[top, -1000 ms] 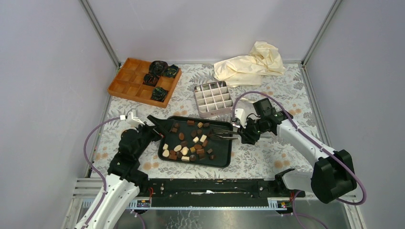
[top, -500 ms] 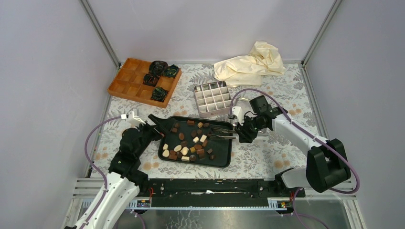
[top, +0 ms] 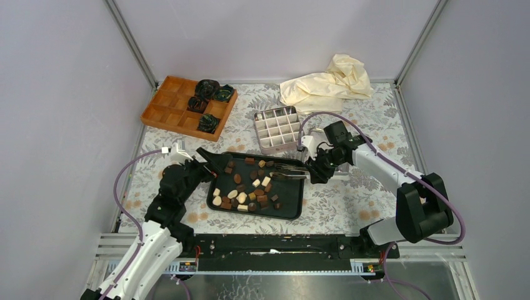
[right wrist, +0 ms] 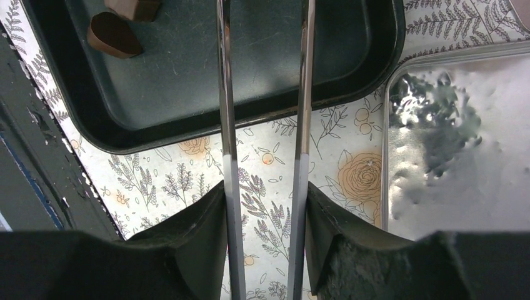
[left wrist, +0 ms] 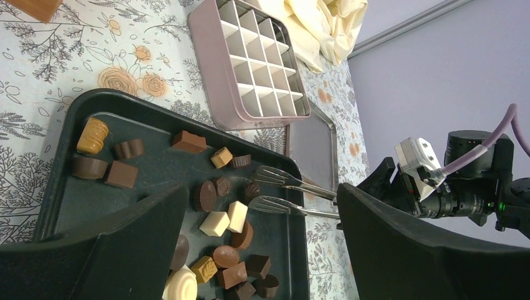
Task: Pack the chocolate
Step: Pick up the fake chocolate from the plate, then adjust the packing box at the center of the board.
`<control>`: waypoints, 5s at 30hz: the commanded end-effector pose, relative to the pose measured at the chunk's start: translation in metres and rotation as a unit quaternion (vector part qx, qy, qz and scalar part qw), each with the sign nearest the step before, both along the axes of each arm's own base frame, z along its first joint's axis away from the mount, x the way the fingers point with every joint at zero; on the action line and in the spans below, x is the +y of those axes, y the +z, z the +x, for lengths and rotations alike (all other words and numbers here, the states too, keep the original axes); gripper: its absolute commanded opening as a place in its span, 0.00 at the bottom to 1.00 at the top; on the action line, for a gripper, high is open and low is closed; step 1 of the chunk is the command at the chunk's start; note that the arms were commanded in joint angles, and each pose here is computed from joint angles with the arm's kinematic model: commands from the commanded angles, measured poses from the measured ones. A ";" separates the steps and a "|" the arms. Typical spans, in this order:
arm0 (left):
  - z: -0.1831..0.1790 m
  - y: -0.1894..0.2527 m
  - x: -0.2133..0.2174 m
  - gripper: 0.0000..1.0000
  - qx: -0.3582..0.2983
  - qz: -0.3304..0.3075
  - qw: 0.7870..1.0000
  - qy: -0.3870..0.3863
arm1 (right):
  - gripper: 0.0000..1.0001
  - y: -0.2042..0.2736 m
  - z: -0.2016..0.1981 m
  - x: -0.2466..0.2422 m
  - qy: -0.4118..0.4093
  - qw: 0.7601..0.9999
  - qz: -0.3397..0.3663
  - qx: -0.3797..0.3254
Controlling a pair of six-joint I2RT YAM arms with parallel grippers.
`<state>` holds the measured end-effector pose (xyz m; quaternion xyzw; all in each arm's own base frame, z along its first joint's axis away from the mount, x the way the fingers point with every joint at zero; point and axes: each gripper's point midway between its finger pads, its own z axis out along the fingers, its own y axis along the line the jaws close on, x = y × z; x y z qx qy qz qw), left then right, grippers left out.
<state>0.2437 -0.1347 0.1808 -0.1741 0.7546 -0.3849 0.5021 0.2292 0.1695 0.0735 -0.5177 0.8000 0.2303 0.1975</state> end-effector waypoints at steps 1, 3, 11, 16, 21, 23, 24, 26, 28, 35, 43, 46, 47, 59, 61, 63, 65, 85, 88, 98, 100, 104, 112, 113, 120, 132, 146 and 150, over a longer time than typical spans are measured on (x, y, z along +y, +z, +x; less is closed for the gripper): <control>0.004 0.014 -0.004 0.96 -0.032 -0.010 0.999 -0.009 | 0.49 0.017 0.012 0.016 0.007 0.999 0.033 -0.017; 0.005 0.013 -0.004 0.96 -0.032 -0.010 0.999 -0.010 | 0.49 0.015 0.011 0.016 0.008 0.999 0.032 -0.015; 0.006 0.013 -0.005 0.96 -0.032 -0.010 0.999 -0.012 | 0.47 0.015 0.009 0.017 0.010 0.999 0.033 -0.015; 0.005 0.014 -0.006 0.96 -0.032 -0.012 0.999 -0.014 | 0.42 0.021 0.006 0.019 0.009 0.999 0.043 -0.015; 0.004 0.014 -0.006 0.96 -0.032 -0.014 0.999 -0.014 | 0.33 0.024 0.004 0.019 0.007 0.999 0.047 -0.017; 0.004 0.015 -0.006 0.96 -0.033 -0.014 0.999 -0.013 | 0.29 0.026 0.002 0.019 0.007 0.999 0.050 -0.018; 0.004 0.015 -0.006 0.96 -0.033 -0.015 0.999 -0.014 | 0.27 0.026 0.002 0.018 0.006 0.999 0.051 -0.017; 0.003 0.015 -0.006 0.96 -0.033 -0.016 0.999 -0.014 | 0.23 0.029 0.001 0.017 0.003 0.998 0.054 -0.018; 0.003 0.016 -0.006 0.96 -0.033 -0.017 0.999 -0.014 | 0.19 0.031 0.001 0.016 -0.001 0.998 0.060 -0.019; 0.001 0.017 -0.006 0.96 -0.033 -0.023 0.999 -0.014 | 0.09 0.037 -0.001 0.010 -0.017 0.997 0.079 -0.015; 0.001 0.018 -0.007 0.96 -0.032 -0.029 0.999 -0.017 | 0.08 0.054 0.001 0.006 -0.038 0.991 0.126 -0.005; 0.000 0.018 -0.009 0.96 -0.033 -0.033 0.999 -0.019 | 0.08 0.060 0.004 0.003 -0.049 0.988 0.143 -0.001; 0.000 0.018 -0.009 0.96 -0.033 -0.034 0.999 -0.019 | 0.08 0.062 0.006 0.002 -0.053 0.987 0.149 -0.001; 0.015 0.007 -0.019 0.93 0.003 -0.037 0.999 -0.030 | 0.08 0.074 0.016 -0.010 -0.086 0.980 0.180 0.004; 0.024 0.008 -0.022 0.86 0.012 -0.031 0.999 -0.031 | 0.08 0.074 0.016 -0.012 -0.091 0.979 0.182 0.004; 0.035 0.005 -0.025 0.76 0.027 -0.018 0.999 -0.029 | 0.08 0.075 0.017 -0.015 -0.097 0.978 0.185 0.002; 0.046 -0.001 -0.027 0.66 0.048 -0.005 0.998 -0.027 | 0.08 0.077 0.018 -0.017 -0.104 0.976 0.189 0.000; 0.180 -0.090 -0.062 0.41 0.275 0.236 0.929 0.073 | 0.08 0.073 0.022 -0.038 -0.152 0.967 0.206 -0.011; 0.192 -0.096 -0.073 0.42 0.281 0.244 0.926 0.064 | 0.08 0.072 0.023 -0.041 -0.156 0.966 0.206 -0.012; 0.198 -0.121 -0.084 0.35 0.301 0.263 0.916 0.048 | 0.08 0.070 0.026 -0.047 -0.169 0.963 0.207 -0.013; 0.195 -0.122 -0.087 0.34 0.302 0.263 0.915 0.045 | 0.08 0.069 0.026 -0.048 -0.171 0.963 0.208 -0.012; 0.191 -0.126 -0.090 0.30 0.304 0.266 0.914 0.044 | 0.08 0.068 0.025 -0.049 -0.172 0.962 0.210 -0.009; 0.188 -0.113 -0.092 0.31 0.287 0.257 0.921 0.050 | 0.08 0.069 0.024 -0.049 -0.172 0.961 0.215 -0.009; 0.188 -0.110 -0.092 0.31 0.282 0.256 0.923 0.051 | 0.08 0.069 0.024 -0.049 -0.172 0.961 0.216 -0.009; 0.189 -0.115 -0.089 0.29 0.282 0.264 0.921 0.052 | 0.08 0.070 0.023 -0.049 -0.171 0.960 0.220 -0.009; 0.195 -0.128 -0.087 0.06 0.286 0.272 0.918 0.043 | 0.08 0.073 0.020 -0.049 -0.169 0.959 0.226 -0.011; 0.195 -0.144 -0.084 0.10 0.296 0.280 0.912 0.042 | 0.08 0.076 0.020 -0.050 -0.171 0.958 0.230 -0.009; 0.201 -0.132 -0.083 0.00 0.275 0.281 0.918 0.048 | 0.08 0.076 0.020 -0.049 -0.170 0.958 0.230 -0.009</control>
